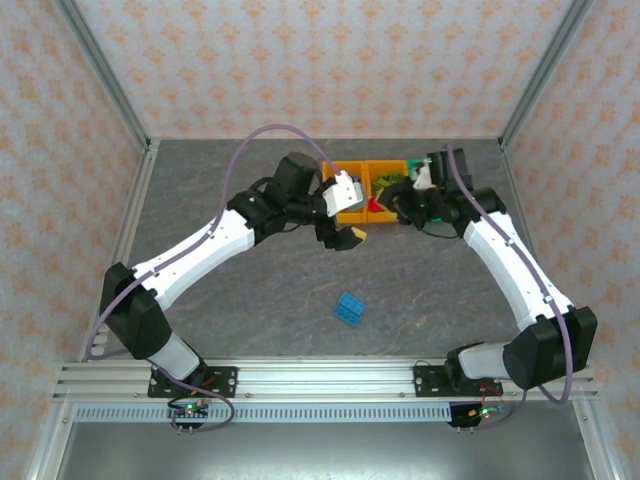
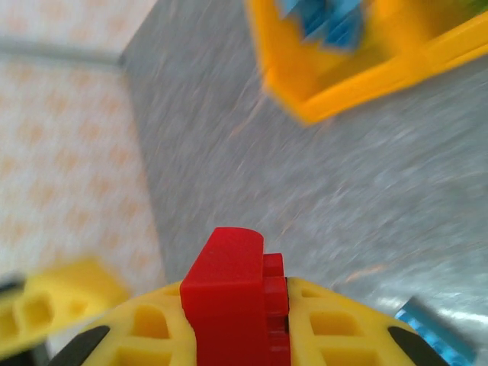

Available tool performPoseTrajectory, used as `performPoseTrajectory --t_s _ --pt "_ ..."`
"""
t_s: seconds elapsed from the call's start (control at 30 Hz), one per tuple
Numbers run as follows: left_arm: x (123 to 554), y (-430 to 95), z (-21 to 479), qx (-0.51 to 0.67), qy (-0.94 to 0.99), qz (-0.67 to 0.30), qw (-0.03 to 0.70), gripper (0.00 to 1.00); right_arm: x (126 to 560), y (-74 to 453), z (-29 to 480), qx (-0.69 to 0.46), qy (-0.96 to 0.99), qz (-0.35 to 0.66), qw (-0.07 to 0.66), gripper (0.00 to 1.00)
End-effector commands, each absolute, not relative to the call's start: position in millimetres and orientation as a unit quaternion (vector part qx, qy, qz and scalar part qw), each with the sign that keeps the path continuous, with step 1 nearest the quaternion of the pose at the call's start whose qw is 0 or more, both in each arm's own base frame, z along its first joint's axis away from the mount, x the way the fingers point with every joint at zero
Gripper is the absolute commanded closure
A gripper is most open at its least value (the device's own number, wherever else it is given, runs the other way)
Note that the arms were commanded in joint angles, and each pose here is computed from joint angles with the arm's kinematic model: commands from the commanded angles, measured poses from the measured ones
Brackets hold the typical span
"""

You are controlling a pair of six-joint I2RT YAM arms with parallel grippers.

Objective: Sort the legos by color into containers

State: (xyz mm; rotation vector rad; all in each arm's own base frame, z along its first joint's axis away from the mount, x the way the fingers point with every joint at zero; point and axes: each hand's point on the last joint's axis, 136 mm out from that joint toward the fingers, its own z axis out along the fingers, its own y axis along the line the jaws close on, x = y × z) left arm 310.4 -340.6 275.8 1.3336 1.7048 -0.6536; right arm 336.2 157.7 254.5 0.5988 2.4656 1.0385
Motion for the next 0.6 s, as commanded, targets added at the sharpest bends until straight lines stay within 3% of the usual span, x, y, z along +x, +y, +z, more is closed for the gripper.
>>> performPoseTrajectory --t_s 0.0,0.13,0.3,0.43,0.57 --pt "298.6 -322.1 299.3 0.504 0.689 -0.252 0.457 0.06 361.6 82.1 246.8 0.341 0.856 0.277 0.271 0.86" --pt "287.2 -303.5 296.8 0.463 0.713 -0.252 0.462 0.03 405.4 21.9 227.3 0.408 0.839 0.216 0.288 0.86" --pt "275.8 -282.1 286.5 0.426 0.741 -0.242 0.458 0.02 472.2 -6.2 194.6 0.414 0.859 0.17 0.247 0.81" --pt "269.1 -266.6 282.1 0.409 0.753 -0.227 0.463 0.02 514.2 -10.3 181.5 0.406 0.875 0.147 0.218 0.58" --pt "264.9 -252.3 279.0 0.398 0.763 -0.205 0.465 0.02 515.0 -16.8 173.2 0.425 0.871 0.128 0.209 0.5"
